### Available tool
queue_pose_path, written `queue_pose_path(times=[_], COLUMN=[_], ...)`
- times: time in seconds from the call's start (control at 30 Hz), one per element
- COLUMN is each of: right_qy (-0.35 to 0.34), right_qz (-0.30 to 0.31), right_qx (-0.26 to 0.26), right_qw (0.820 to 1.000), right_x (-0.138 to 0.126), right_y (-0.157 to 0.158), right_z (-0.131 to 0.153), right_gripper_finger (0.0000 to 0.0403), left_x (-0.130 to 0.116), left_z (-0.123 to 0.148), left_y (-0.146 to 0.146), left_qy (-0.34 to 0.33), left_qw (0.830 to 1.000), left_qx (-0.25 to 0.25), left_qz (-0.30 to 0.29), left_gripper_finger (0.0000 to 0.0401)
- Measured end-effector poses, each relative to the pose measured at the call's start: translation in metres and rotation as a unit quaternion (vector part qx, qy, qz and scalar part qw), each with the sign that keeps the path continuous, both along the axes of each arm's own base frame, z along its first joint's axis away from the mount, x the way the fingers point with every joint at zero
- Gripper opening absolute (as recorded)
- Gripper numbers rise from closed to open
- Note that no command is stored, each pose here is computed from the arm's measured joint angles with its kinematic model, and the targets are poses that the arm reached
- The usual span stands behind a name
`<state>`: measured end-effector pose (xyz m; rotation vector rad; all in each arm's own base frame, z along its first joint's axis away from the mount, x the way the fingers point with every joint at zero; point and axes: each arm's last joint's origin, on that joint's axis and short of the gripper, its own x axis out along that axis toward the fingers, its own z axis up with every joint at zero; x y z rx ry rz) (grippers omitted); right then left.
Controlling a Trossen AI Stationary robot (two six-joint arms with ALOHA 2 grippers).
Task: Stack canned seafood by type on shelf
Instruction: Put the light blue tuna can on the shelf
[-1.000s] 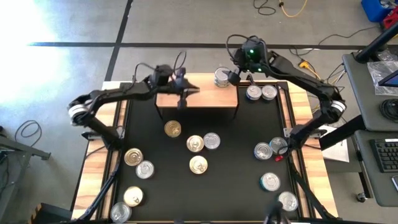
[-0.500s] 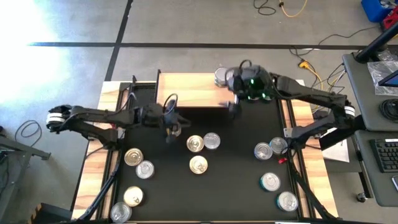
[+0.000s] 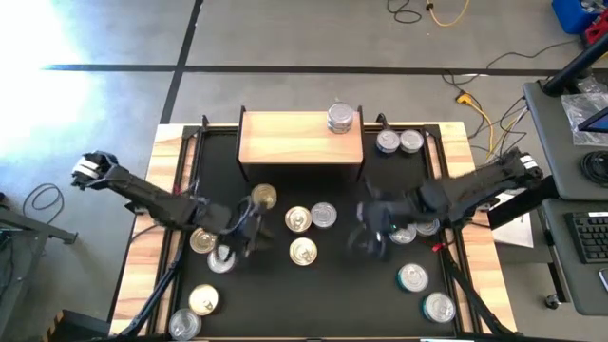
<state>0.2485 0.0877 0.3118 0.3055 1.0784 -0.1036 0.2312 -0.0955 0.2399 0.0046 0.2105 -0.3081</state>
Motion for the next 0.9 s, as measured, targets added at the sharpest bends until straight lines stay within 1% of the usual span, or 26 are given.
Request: queue_pose_path(times=[0.07, 0.17, 0.27, 0.4, 0.53, 0.6, 0.73, 0.83, 0.9], right_qy=[0.033, 0.072, 0.104, 0.14, 0.166, 0.177, 0.218, 0.237, 0.251], right_qz=[-0.041, -0.088, -0.121, -0.161, -0.18, -0.184, -0.209, -0.206, -0.202], right_qx=[0.019, 0.047, 0.082, 0.093, 0.092, 0.082, 0.026, 0.012, 0.008], right_qw=[0.998, 0.992, 0.984, 0.973, 0.965, 0.963, 0.953, 0.949, 0.946], right_x=[-0.01, -0.026, -0.037, -0.052, -0.063, -0.067, -0.079, -0.085, -0.088], right_y=[0.014, 0.035, 0.057, 0.08, 0.096, 0.101, 0.102, 0.103, 0.102], right_z=[-0.015, -0.036, -0.054, -0.067, -0.074, -0.073, -0.076, -0.08, -0.085], right_gripper_finger=[0.04, 0.04, 0.04, 0.04, 0.04, 0.04, 0.04, 0.04, 0.04], left_x=[-0.005, -0.011, -0.015, -0.012, -0.002, 0.005, 0.024, 0.039, 0.051], left_z=[-0.005, -0.016, -0.029, -0.044, -0.054, -0.055, -0.062, -0.07, -0.074], left_y=[-0.016, -0.035, -0.045, -0.051, -0.059, -0.064, -0.074, -0.083, -0.091], left_qy=[-0.039, -0.067, -0.072, -0.053, -0.045, -0.049, -0.046, -0.041, -0.038], left_qw=[0.999, 0.996, 0.996, 0.997, 0.996, 0.996, 0.997, 0.997, 0.997], left_qx=[-0.017, -0.03, -0.031, -0.044, -0.065, -0.068, -0.059, -0.051, -0.051], left_qz=[-0.03, -0.046, -0.044, -0.046, -0.043, -0.039, 0.014, 0.041, 0.044], left_gripper_finger=[0.0038, 0.0038, 0.0038, 0.0038, 0.0038, 0.0038, 0.0038, 0.0038, 0.0038])
